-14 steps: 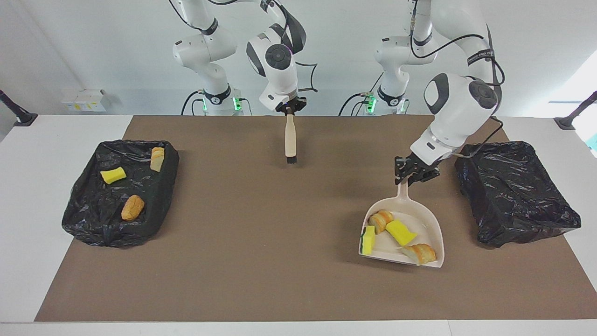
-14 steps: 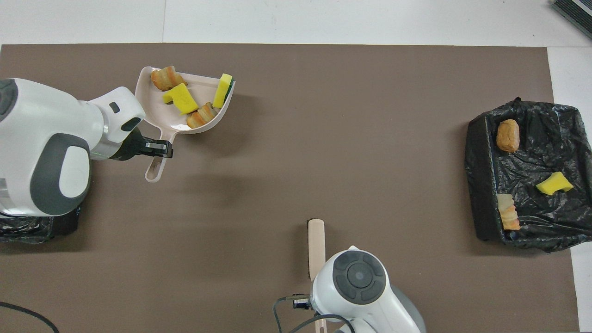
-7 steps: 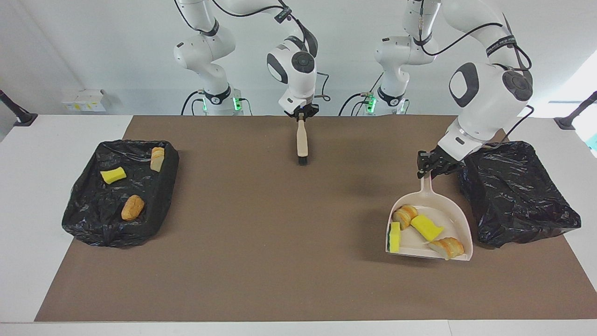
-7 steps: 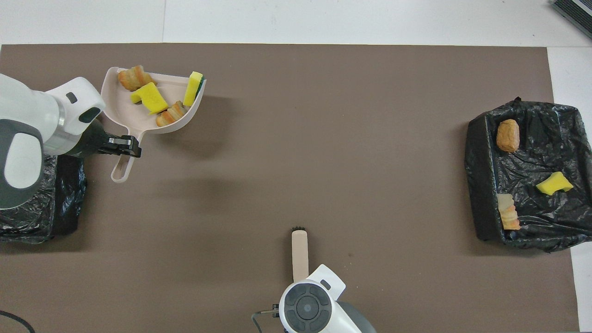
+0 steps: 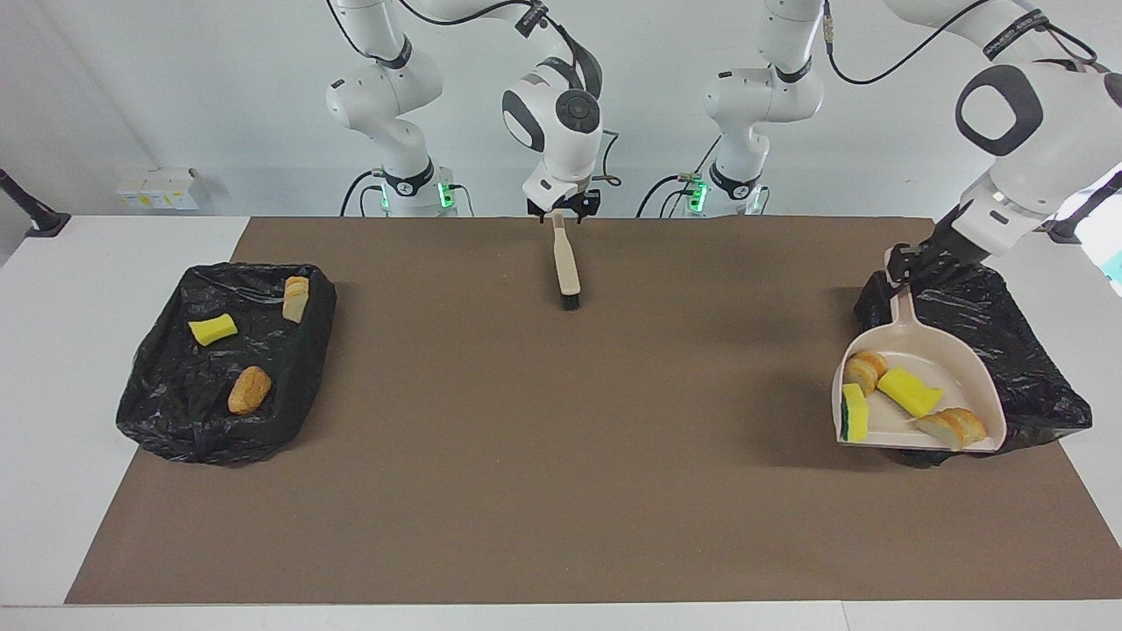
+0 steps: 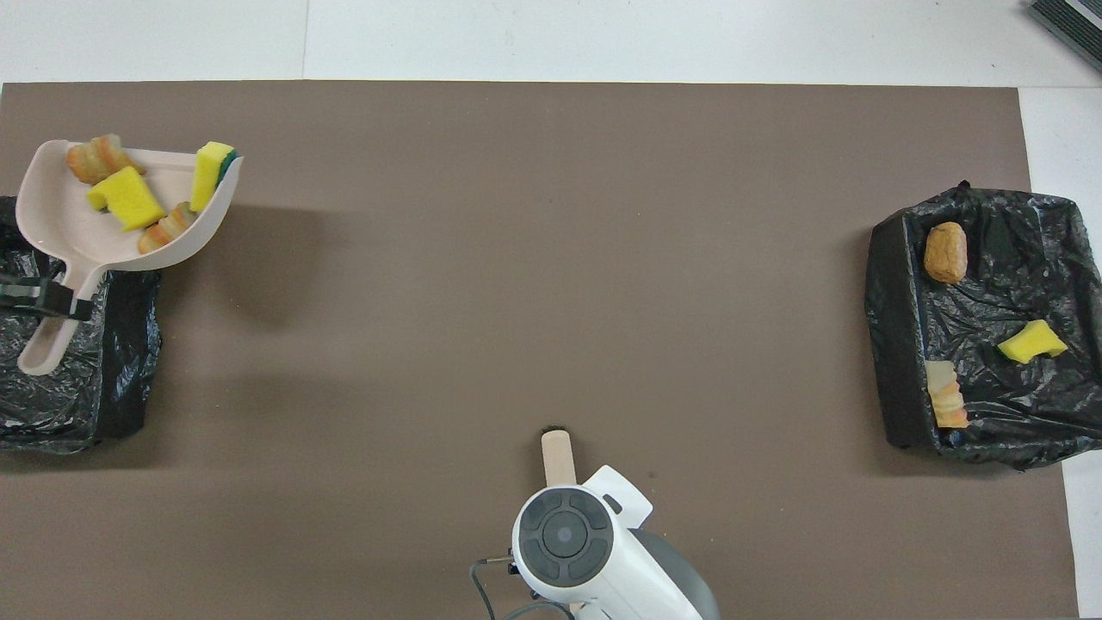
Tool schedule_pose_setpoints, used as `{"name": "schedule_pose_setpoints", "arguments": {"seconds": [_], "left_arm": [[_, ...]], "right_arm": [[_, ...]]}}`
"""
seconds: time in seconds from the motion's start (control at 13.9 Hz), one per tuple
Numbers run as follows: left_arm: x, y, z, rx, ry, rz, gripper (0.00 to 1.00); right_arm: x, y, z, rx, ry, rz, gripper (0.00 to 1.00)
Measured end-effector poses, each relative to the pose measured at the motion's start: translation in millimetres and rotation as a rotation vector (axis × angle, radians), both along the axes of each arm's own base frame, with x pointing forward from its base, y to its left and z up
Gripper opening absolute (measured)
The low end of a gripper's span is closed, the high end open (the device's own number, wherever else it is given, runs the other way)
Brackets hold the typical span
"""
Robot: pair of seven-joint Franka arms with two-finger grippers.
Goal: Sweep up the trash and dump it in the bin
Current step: 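Carry the dustpan to the bin nearest the left gripper and tip it, then set the brush down with the right gripper and withdraw it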
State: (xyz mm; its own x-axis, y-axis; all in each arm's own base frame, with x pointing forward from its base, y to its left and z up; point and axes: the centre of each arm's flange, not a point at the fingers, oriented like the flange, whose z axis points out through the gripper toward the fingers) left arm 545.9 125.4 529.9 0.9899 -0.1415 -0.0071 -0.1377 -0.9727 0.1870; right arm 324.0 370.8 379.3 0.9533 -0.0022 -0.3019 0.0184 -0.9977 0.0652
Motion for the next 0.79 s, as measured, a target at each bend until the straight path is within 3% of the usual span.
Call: {"name": "schedule_pose_setpoints", "arguments": {"seconds": [0.22,0.43,0.65,0.79], "left_arm": [[-44,102,12,-0.008,-0.051,-0.146,0.31],[-79,159,20,0.091,-0.034,-0.24,0.31],[-79,170,24,0.195,-0.011,-0.33,0.31],[-74,187,29,0.327,-0.023,-0.475,0.31]], "right_arm": [[29.8,-13,36,0.007,0.008,0.026,1.0],[67.9,-38,75,0.035,-0.014,0.084,1.0],[102.0,-63,111,0.036,-0.047,0.151,1.0],[128.6,-87,131,0.046,-0.071,0.195,1.0]]}}
